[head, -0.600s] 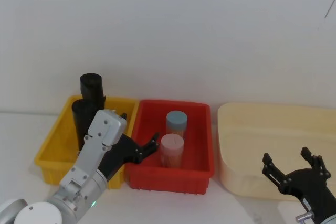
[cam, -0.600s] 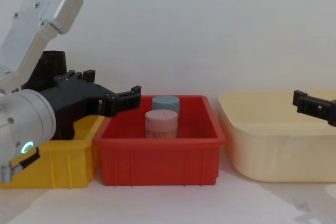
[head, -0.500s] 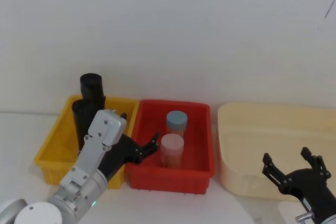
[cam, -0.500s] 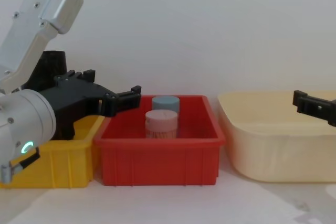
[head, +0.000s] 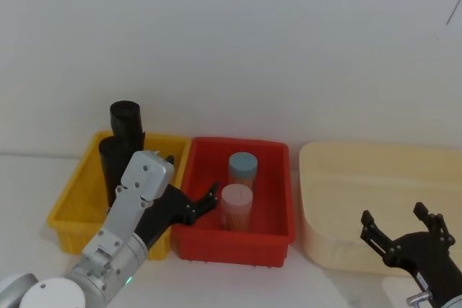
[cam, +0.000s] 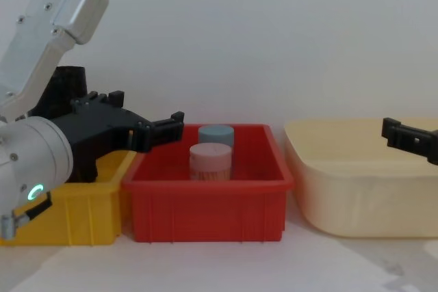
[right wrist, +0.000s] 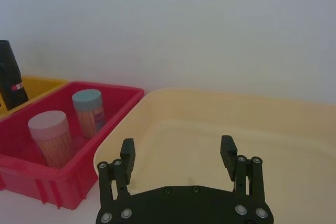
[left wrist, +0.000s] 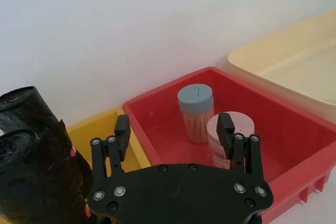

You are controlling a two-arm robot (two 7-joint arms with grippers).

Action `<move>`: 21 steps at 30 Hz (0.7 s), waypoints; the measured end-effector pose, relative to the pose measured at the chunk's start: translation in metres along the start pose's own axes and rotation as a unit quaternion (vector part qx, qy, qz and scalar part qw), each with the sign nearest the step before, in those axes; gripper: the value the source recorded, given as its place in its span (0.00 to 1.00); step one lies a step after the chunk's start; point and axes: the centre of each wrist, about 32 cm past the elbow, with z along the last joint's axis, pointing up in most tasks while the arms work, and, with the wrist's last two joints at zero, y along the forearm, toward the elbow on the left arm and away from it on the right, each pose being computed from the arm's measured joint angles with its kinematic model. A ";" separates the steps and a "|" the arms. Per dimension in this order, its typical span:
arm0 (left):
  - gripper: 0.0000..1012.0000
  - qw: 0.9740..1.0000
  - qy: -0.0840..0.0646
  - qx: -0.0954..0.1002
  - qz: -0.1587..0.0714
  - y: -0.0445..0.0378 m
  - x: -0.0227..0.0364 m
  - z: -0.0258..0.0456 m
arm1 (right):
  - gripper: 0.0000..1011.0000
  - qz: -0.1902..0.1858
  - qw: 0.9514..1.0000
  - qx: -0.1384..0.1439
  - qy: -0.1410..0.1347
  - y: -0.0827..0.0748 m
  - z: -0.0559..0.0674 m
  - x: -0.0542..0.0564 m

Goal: Pick up the garbage bag with the one hand and transfer it to the other hand.

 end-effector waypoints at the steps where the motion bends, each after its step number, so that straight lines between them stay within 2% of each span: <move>1: 0.99 1.000 0.000 0.000 0.000 0.0000 0.0000 0.0000 | 0.99 0.000 1.000 0.000 0.000 0.000 0.000 0.000; 21: 0.99 1.000 0.000 0.000 0.000 0.0000 0.0000 0.0000 | 0.99 0.000 1.000 0.000 0.000 0.000 0.000 0.000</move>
